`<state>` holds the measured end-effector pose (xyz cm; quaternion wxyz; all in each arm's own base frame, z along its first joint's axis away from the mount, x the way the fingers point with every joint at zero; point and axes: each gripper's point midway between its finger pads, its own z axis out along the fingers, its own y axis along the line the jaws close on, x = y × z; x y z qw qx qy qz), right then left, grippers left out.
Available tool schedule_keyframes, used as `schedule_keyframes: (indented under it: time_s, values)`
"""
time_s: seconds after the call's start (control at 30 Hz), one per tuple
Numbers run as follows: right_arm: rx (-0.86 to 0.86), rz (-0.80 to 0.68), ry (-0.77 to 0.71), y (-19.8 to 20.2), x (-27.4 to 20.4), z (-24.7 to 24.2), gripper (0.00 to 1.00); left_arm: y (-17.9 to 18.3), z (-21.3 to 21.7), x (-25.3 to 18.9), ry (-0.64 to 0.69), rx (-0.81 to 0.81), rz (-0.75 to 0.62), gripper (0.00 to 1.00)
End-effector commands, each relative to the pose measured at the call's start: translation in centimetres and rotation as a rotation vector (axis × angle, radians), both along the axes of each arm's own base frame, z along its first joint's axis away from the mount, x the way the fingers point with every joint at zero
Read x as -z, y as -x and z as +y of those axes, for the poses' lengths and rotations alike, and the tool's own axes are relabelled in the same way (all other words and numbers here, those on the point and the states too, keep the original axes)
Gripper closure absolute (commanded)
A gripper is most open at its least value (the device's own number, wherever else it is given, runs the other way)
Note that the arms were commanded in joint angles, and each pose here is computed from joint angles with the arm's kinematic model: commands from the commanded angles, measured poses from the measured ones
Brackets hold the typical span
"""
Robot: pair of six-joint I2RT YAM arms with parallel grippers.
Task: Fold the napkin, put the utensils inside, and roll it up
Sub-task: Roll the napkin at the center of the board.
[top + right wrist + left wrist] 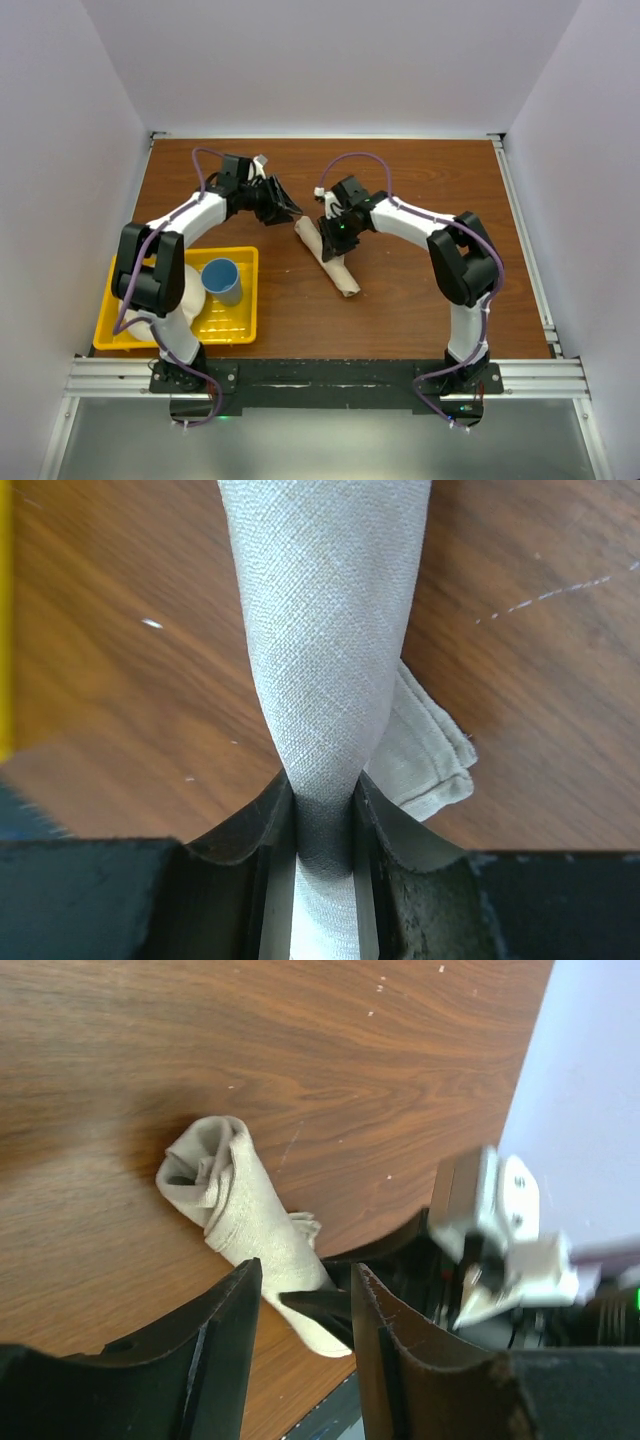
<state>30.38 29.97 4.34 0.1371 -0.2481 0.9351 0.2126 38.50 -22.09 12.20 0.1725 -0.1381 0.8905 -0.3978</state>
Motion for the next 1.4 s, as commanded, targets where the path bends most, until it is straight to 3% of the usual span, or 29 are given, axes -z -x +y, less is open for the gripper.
schedule_keyframes:
  time_s: [0.0,0.2,0.4,0.53,0.63,0.77,0.9,1.13,1.37]
  values:
    - [0.006,0.211,-0.35,1.4,-2.2,2.4,0.82,-0.2,-2.5,-0.8,0.073,0.066,-0.023,0.55]
    - [0.082,0.336,-0.526,0.0,-1.6,0.3,0.82,0.9,-6.8,-0.4,0.132,0.15,-0.01,0.55]
    - [0.113,0.395,-0.528,-0.4,0.5,-2.4,0.78,-0.1,-8.9,1.6,0.161,0.168,0.014,0.56]
    - [0.115,0.412,-0.485,-0.1,1.3,-3.4,0.72,-1.6,-9.0,4.2,0.108,0.166,0.016,0.56]
    - [0.12,0.381,-0.424,-0.3,1.2,-4.1,0.65,-1.6,-8.7,6.5,0.068,0.17,0.051,0.57]
    - [0.118,0.286,-0.323,-1.2,-0.5,-5.3,0.49,-1.2,-8.3,7.9,0.038,0.173,0.064,0.57]
    - [0.118,0.204,-0.212,-0.7,-2.7,-6.7,0.43,-1.0,-8.2,8.4,0.033,0.173,0.072,0.58]
    - [0.126,0.1,-0.06,2.3,-2.6,-7.9,0.42,-1.2,-8.2,8.1,0.037,0.17,0.072,0.58]
    - [0.231,0.062,0.147,4.8,1.7,-10.8,0.47,-1.0,-8.1,8.3,0.026,0.179,0.081,0.58]
